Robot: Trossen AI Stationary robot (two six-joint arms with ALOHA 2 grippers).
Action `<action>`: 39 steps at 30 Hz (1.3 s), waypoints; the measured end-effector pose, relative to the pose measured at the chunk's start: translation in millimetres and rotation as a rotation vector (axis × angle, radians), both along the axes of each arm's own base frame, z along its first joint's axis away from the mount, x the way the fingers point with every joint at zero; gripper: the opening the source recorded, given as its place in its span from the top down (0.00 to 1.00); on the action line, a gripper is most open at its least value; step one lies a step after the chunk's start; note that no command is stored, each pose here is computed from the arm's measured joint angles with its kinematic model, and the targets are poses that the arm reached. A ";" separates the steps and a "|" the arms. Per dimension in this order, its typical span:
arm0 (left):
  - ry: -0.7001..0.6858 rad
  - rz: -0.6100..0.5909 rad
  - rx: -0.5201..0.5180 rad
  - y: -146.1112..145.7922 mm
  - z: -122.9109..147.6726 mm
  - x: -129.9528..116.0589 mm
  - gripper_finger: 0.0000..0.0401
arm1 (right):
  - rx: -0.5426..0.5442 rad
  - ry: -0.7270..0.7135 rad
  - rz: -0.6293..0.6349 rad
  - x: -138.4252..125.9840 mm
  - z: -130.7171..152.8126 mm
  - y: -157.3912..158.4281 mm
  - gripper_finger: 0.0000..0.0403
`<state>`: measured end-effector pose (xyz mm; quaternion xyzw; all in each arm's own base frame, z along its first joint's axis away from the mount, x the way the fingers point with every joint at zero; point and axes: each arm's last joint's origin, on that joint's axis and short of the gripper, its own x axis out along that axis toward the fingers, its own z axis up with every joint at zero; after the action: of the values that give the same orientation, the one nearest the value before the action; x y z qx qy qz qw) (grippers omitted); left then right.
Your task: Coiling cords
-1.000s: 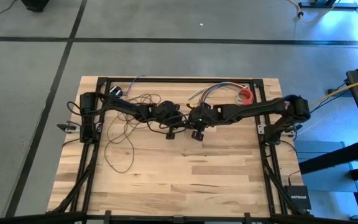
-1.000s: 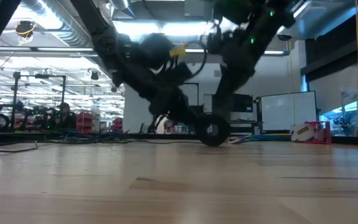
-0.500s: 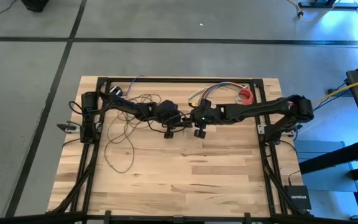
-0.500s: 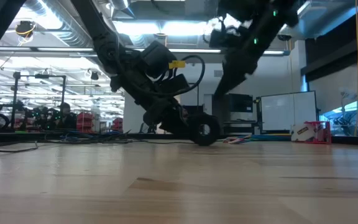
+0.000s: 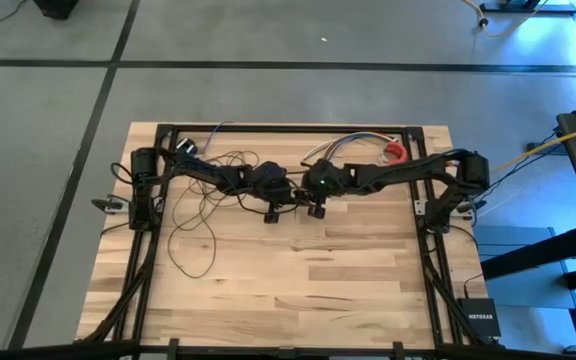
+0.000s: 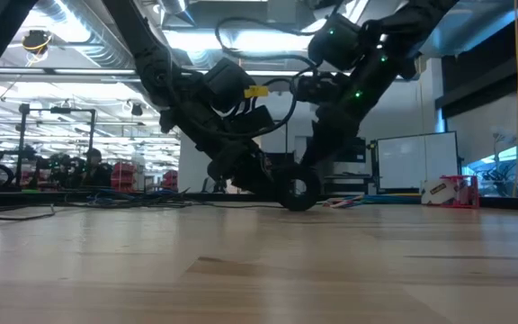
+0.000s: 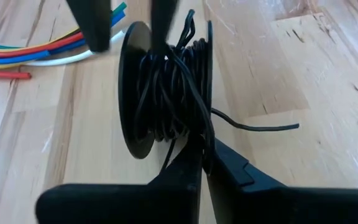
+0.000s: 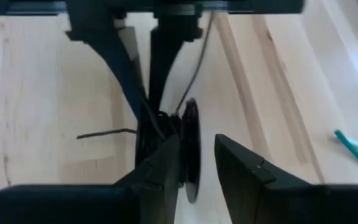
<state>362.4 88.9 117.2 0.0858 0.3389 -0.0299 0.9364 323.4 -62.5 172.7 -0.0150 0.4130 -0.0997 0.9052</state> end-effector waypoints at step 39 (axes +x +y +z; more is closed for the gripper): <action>-0.149 0.039 0.077 -16.4 34.9 6.6 0.67 | -0.030 0.045 -0.028 1.4 -9.5 -1.0 0.98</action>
<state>369.0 72.5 152.2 0.1173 0.2709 0.0077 0.9554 324.8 -63.5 163.2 -0.0249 0.4319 -0.1183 0.8938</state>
